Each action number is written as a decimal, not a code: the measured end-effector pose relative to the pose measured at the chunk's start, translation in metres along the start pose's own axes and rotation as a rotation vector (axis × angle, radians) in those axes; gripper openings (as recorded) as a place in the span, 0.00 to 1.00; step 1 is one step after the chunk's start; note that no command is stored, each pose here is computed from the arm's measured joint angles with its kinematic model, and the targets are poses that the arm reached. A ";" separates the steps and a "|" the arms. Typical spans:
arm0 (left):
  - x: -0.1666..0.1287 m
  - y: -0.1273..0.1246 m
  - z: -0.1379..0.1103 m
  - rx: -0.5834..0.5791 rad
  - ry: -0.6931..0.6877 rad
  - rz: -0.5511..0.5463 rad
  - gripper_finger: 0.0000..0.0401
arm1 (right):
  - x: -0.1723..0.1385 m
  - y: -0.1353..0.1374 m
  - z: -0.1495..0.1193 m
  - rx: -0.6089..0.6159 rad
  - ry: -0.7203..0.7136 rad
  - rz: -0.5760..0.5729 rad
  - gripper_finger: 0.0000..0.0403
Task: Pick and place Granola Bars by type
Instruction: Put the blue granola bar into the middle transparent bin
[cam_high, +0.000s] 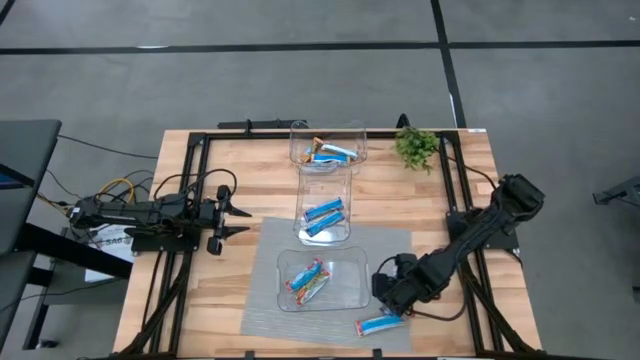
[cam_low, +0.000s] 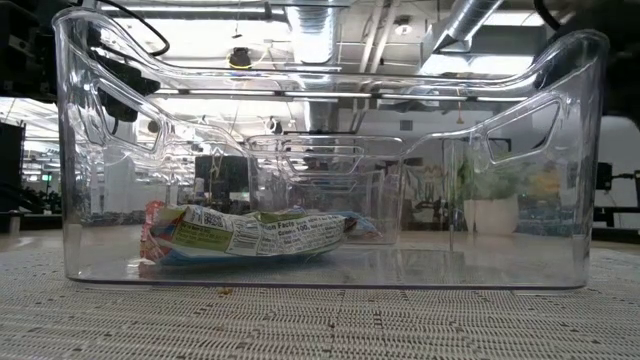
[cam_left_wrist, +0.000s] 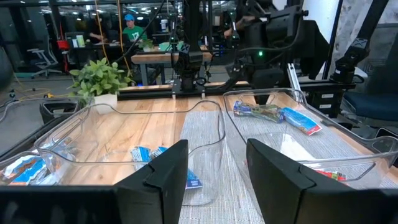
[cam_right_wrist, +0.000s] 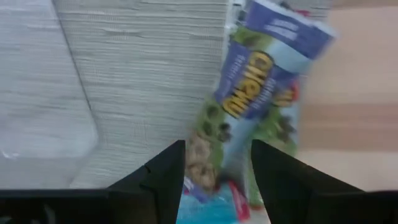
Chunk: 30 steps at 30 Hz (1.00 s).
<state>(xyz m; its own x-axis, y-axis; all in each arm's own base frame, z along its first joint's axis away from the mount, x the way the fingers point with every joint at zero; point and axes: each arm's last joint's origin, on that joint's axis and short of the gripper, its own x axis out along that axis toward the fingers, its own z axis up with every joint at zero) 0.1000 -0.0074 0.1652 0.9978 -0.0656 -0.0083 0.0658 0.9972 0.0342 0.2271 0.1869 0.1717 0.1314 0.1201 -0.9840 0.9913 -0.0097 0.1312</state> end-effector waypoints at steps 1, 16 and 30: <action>0.000 0.000 0.000 0.000 0.000 0.000 0.39 | 0.003 0.000 0.001 -0.001 -0.002 0.010 0.43; 0.000 0.000 0.000 0.000 0.000 0.001 0.39 | 0.013 -0.007 0.001 -0.042 -0.025 -0.017 0.43; 0.000 0.000 0.000 0.000 0.001 0.002 0.39 | 0.014 -0.007 0.001 -0.053 -0.047 -0.003 0.41</action>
<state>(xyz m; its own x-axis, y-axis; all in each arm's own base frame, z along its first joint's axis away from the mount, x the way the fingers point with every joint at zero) 0.1000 -0.0073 0.1650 0.9979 -0.0640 -0.0090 0.0643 0.9973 0.0342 0.2220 0.1879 0.1566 0.1300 0.0731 -0.9888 0.9901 0.0436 0.1334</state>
